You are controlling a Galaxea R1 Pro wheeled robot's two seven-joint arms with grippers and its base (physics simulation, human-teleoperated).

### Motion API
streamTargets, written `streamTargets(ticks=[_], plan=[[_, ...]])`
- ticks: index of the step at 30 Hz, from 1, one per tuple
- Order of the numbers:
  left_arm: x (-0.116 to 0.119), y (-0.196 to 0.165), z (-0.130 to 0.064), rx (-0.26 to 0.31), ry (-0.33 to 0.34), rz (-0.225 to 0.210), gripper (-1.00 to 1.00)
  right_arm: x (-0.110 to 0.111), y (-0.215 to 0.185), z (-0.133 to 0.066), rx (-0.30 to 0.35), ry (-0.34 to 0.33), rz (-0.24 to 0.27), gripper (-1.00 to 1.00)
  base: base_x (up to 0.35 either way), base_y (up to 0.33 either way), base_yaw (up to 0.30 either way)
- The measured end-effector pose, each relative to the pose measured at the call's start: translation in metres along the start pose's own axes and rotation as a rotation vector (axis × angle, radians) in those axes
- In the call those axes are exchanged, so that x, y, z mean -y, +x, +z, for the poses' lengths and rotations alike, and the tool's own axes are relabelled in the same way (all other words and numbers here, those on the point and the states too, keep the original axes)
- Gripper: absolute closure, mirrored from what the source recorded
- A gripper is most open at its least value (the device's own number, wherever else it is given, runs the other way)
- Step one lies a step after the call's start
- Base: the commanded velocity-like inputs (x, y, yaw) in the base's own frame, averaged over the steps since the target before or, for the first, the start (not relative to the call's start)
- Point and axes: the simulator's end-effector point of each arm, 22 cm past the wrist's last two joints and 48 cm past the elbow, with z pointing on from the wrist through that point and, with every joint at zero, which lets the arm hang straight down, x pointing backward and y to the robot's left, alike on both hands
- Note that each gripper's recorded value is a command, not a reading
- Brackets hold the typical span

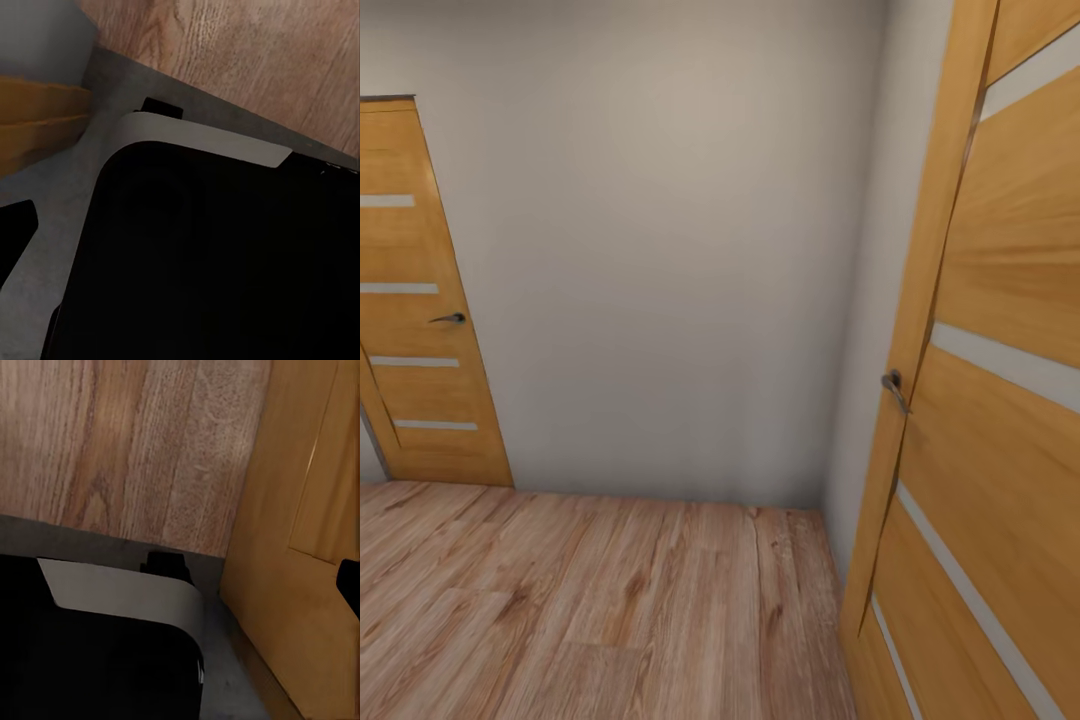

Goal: Move the two storage containers from the living room to the garage. In the garage, place one container on the floor and stack the other container on top of it (either order is fine).

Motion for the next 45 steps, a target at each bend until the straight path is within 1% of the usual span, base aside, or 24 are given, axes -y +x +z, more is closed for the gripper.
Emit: streamTargets(ticks=[14,45], plan=[[0.0,0.0003,0.0,-0.001,0.0,0.0,-1.0,-0.0009,-0.0001,-0.0001,0.0,-0.001,0.0,-1.0,0.266,0.0,0.0],[0.0001,-0.0003,0.0001,0.0,0.0,0.0,-1.0,-0.0008,-0.0003,0.0001,0.0,-0.001,-0.001,-1.0,0.073,0.0,0.0]])
